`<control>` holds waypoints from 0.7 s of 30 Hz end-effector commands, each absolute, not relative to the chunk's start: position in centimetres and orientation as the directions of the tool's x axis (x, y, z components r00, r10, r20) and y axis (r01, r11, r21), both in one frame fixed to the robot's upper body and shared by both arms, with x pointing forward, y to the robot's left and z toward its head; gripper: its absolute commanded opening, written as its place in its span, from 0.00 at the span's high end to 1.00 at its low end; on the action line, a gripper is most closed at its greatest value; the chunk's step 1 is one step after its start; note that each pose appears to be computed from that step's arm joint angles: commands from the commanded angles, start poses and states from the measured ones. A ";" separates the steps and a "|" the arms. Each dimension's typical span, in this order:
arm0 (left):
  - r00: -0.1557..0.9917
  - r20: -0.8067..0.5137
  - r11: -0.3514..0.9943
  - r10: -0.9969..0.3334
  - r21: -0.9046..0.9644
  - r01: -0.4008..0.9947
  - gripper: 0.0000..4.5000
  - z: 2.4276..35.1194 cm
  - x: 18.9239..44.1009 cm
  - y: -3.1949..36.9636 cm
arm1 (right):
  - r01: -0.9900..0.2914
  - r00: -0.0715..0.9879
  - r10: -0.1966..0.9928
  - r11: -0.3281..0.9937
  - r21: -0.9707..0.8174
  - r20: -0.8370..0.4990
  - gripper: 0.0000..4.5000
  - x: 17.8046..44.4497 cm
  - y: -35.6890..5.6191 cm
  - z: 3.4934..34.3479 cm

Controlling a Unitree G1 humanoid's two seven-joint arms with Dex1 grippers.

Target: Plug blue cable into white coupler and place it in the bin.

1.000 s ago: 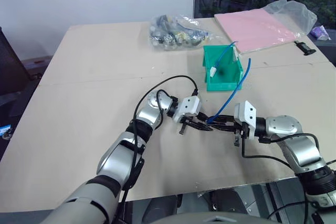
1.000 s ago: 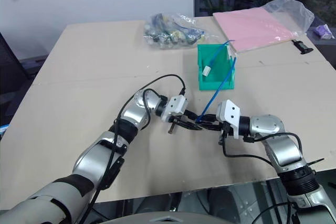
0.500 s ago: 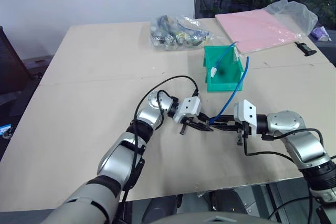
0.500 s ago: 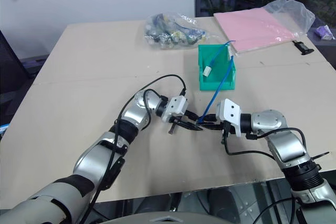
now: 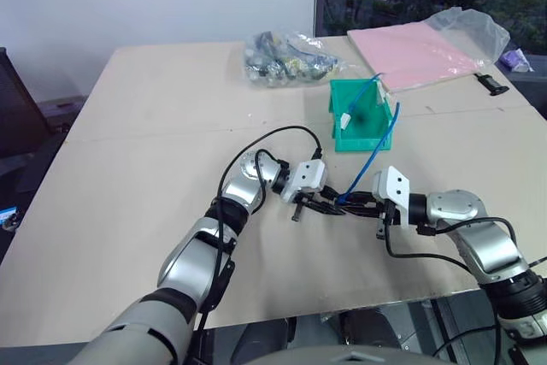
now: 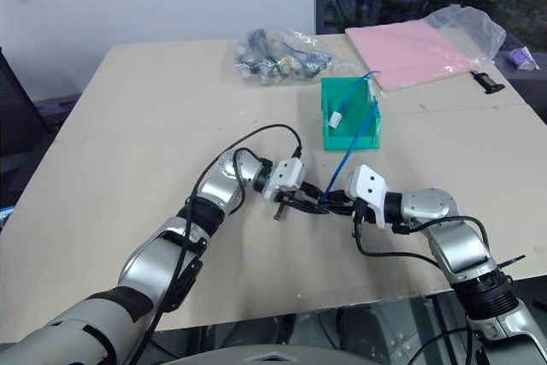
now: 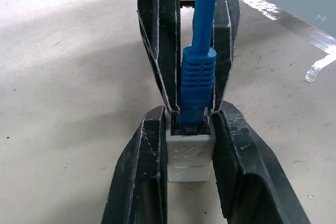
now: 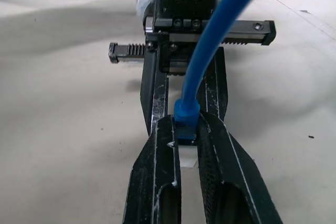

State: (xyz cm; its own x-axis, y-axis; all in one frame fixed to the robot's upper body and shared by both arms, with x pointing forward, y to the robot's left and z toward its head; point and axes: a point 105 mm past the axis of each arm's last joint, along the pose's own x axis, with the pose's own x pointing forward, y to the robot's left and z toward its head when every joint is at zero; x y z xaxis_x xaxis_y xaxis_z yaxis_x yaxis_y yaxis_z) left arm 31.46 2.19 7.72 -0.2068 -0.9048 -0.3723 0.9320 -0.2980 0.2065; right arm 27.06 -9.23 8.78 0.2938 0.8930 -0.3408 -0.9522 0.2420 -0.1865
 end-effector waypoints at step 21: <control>0.205 -0.118 0.180 -0.972 0.194 0.964 0.03 14.2 33.2 4.7 | -0.943 0.327 0.944 0.328 0.060 -0.030 1.00 31.2 -9.2 20.3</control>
